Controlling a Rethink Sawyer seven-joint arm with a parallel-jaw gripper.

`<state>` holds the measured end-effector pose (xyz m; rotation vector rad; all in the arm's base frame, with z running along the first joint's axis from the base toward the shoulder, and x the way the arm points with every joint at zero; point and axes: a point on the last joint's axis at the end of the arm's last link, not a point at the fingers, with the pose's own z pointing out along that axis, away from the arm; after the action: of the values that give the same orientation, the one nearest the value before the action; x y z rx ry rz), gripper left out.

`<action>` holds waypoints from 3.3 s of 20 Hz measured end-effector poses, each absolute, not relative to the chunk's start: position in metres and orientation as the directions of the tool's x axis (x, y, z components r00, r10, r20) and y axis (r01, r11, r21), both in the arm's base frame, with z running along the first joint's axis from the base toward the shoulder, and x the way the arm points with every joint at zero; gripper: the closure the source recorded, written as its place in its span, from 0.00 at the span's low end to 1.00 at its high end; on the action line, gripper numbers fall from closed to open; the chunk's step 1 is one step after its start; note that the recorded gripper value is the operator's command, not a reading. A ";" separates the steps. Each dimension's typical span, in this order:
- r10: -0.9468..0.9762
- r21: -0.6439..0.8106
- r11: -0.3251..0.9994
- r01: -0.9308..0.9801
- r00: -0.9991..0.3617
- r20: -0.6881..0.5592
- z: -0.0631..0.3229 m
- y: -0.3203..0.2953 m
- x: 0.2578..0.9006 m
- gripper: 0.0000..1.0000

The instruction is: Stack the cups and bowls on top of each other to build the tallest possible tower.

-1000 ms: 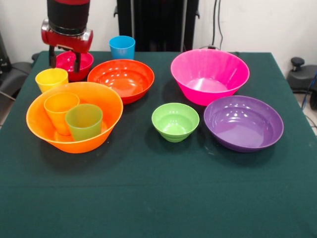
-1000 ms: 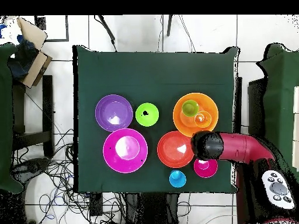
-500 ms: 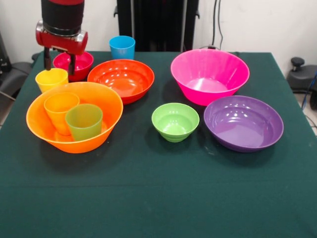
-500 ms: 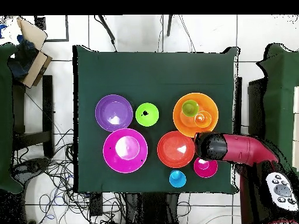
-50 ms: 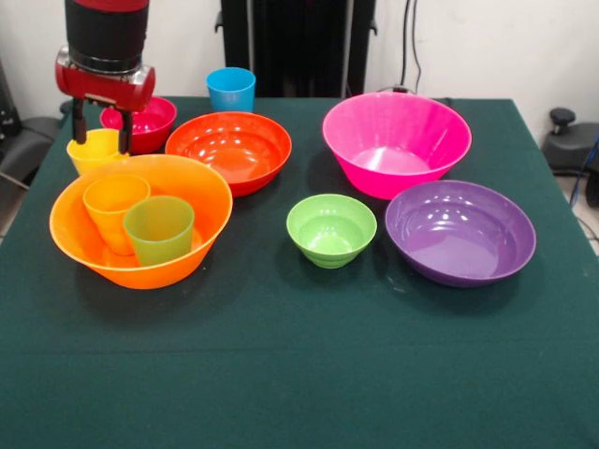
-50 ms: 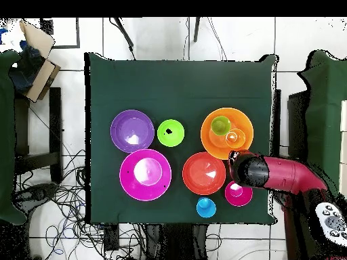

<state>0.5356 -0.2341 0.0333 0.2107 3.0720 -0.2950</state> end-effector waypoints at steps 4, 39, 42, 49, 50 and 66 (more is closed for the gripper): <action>0.135 -0.168 0.975 0.143 -0.989 -0.055 0.026 -0.232 0.534 0.00; 0.191 -0.081 0.977 0.196 -0.980 -0.064 0.013 -0.240 0.532 0.00; 0.210 -0.068 0.974 0.215 -0.975 -0.073 0.014 -0.249 0.532 0.00; 0.239 -0.023 0.970 0.241 -0.968 -0.075 0.014 -0.255 0.529 0.00; 0.241 -0.011 0.970 0.242 -0.968 -0.065 0.013 -0.253 0.528 0.00; 0.205 0.038 0.978 0.205 -0.979 -0.012 0.017 -0.220 0.517 0.00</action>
<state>0.5168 -0.2198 0.0168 0.3222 3.1082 0.0577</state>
